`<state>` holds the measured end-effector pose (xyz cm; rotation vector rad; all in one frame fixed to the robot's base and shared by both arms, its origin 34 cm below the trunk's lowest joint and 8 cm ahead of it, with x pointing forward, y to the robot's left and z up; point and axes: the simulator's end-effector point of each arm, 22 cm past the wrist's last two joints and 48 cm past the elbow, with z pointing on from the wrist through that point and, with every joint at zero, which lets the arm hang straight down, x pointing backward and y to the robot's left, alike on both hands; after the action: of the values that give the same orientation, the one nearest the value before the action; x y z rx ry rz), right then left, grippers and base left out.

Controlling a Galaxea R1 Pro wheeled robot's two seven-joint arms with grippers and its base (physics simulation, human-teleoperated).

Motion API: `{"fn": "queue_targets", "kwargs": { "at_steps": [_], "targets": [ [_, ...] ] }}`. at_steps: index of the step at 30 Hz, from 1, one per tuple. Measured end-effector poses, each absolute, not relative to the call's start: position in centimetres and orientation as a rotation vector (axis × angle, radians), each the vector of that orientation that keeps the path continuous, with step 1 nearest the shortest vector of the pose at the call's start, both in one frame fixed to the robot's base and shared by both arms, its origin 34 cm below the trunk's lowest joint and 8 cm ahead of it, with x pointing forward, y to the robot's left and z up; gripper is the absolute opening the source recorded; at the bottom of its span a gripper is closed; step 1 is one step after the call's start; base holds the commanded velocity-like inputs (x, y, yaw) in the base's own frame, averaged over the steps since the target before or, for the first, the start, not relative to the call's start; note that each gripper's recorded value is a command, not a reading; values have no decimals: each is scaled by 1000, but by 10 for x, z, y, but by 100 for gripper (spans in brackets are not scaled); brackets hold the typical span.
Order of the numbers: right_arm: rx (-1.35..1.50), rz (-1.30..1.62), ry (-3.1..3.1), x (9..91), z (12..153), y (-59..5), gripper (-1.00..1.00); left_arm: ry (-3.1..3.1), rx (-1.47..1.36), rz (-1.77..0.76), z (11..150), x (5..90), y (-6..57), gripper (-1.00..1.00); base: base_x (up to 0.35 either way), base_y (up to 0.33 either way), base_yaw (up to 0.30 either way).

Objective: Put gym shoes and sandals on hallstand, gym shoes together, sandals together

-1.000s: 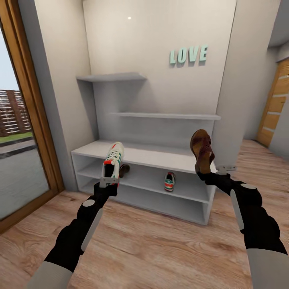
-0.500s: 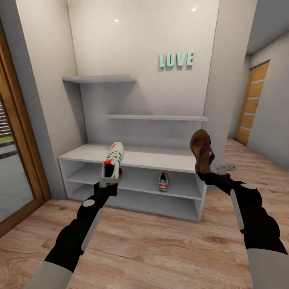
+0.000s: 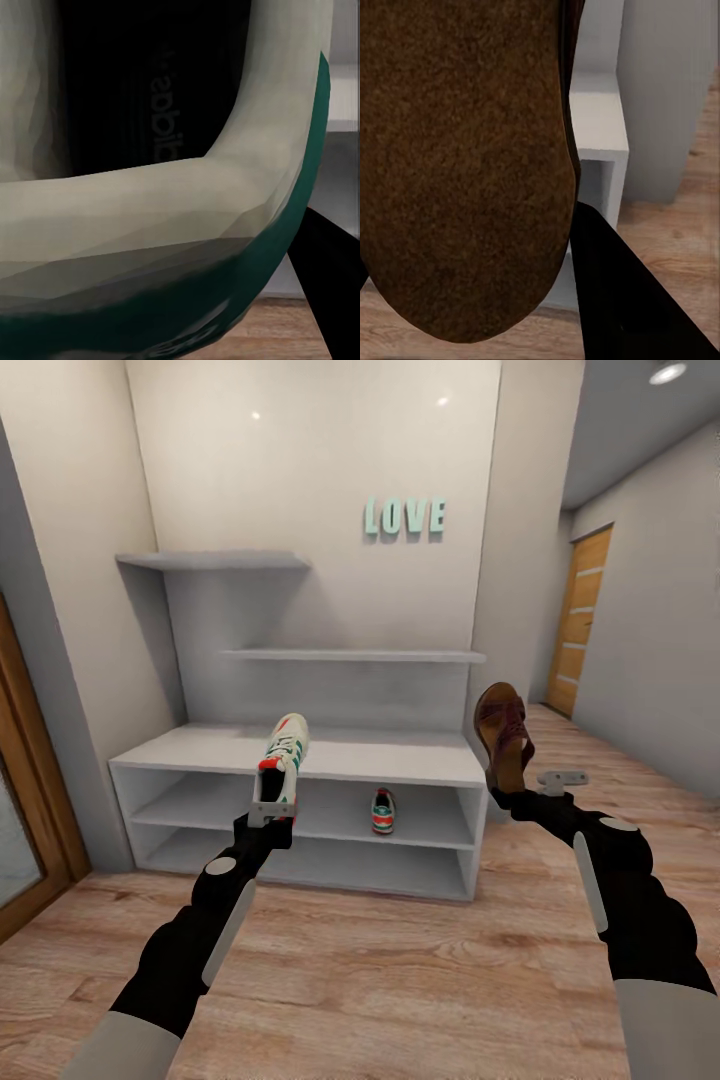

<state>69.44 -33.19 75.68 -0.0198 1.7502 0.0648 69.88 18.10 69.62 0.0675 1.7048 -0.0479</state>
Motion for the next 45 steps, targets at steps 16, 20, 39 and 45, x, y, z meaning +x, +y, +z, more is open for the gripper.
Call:
{"fn": "queue_targets", "kwargs": {
  "at_steps": [16,20,39,45],
  "targets": [
    [-20,59,1753,695,755,-333,-100,1705,67,-48,696,699,181,-100,-4,110,-3],
    [-20,59,1754,695,755,-333,-100,1705,67,-48,696,699,181,-100,0,174,0],
    [634,-7,1622,613,730,-562,-100,1755,66,-38,676,700,184,-100,13,9,0],
    [834,-130,1732,553,673,-700,-100,1962,94,-11,621,689,187,-100,0,0,0]
  ]
}}
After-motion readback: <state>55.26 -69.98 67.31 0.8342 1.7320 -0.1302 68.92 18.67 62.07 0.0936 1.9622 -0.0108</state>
